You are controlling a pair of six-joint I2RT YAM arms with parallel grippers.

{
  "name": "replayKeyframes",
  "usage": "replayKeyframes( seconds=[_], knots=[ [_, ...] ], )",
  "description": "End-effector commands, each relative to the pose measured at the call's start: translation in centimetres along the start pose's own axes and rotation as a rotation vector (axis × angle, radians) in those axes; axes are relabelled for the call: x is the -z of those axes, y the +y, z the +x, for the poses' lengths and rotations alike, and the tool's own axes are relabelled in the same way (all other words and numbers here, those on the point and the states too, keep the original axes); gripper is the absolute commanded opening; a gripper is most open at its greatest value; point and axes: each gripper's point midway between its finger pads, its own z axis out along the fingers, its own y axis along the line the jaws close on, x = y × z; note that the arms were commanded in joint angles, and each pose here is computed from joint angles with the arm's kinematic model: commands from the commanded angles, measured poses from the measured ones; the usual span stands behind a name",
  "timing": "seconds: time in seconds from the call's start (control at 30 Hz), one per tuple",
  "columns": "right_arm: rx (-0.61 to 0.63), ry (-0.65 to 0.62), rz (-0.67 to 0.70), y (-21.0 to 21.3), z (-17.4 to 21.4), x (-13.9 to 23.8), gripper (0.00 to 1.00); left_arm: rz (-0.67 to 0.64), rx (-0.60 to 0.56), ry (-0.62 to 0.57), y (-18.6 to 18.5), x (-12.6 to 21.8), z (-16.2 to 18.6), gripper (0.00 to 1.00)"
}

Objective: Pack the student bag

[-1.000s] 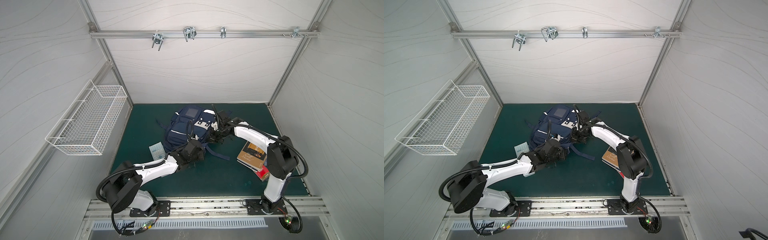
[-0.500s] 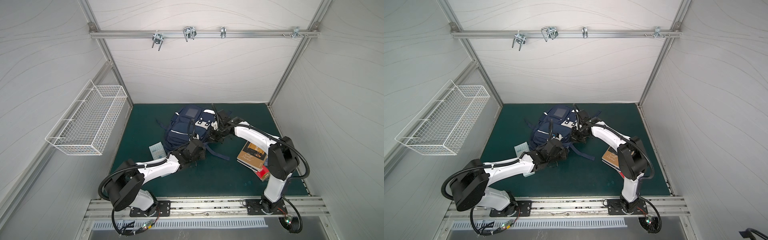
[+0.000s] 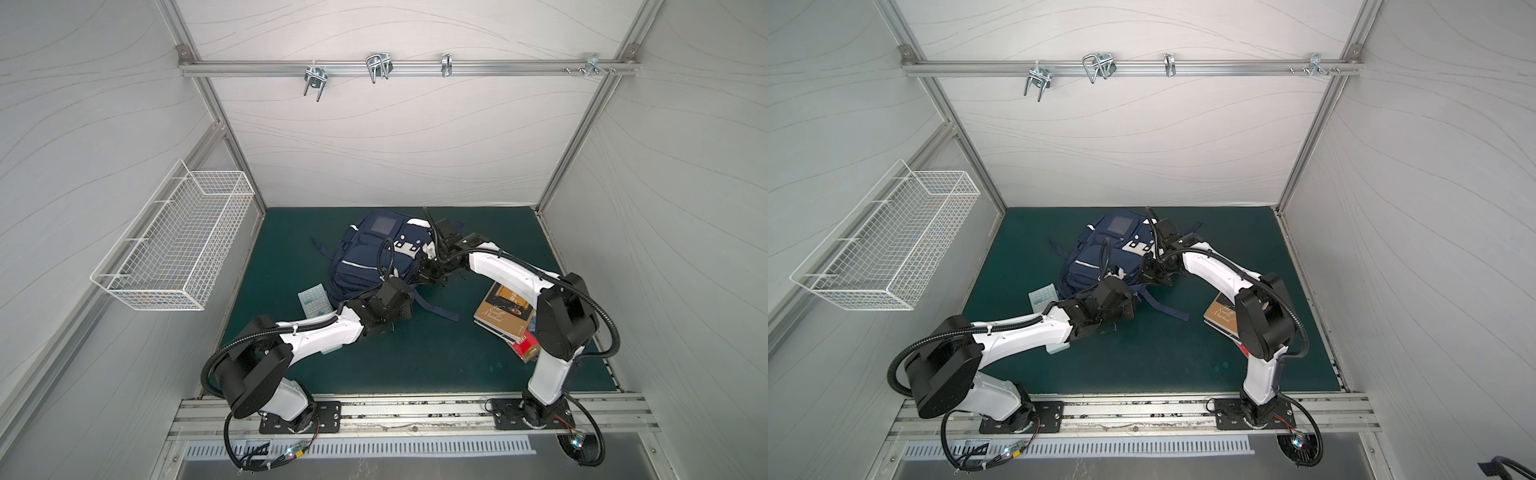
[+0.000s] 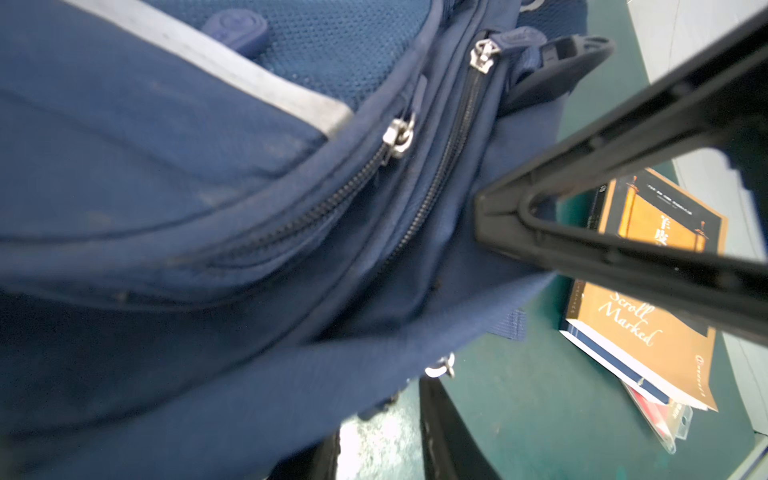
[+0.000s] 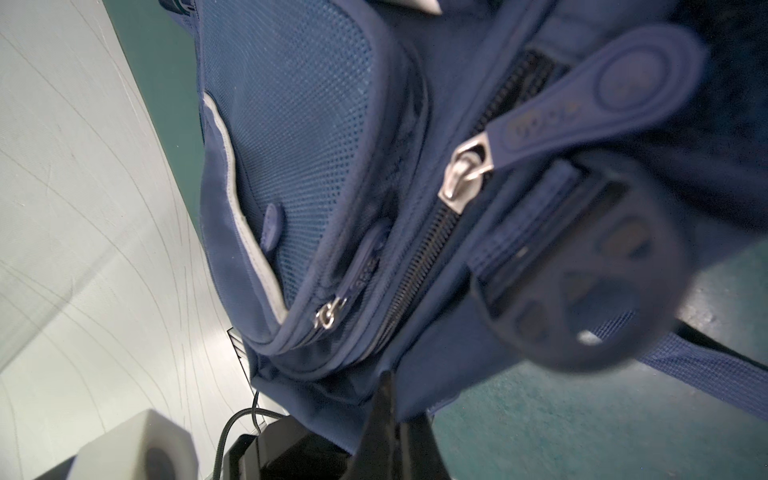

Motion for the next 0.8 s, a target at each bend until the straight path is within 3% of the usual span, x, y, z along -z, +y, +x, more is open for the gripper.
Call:
replayKeyframes(
  seconds=[0.0,0.23,0.6,0.77],
  knots=[
    [0.036,-0.011,-0.103,3.7,1.0,3.3,0.0,-0.002,0.011,-0.037,-0.9,-0.4,-1.4,0.24],
    [0.023,-0.025,-0.096,3.0,0.6,3.5,0.0,-0.036,-0.005,-0.043,-0.8,-0.1,-2.0,0.0],
    [-0.039,-0.129,0.009,-3.5,-5.3,5.2,0.0,-0.088,-0.032,0.05,1.6,2.9,0.2,0.0],
    [-0.015,-0.11,-0.022,-3.4,-5.0,4.6,0.0,-0.052,-0.041,0.076,1.6,3.8,1.0,0.0]
  ],
)
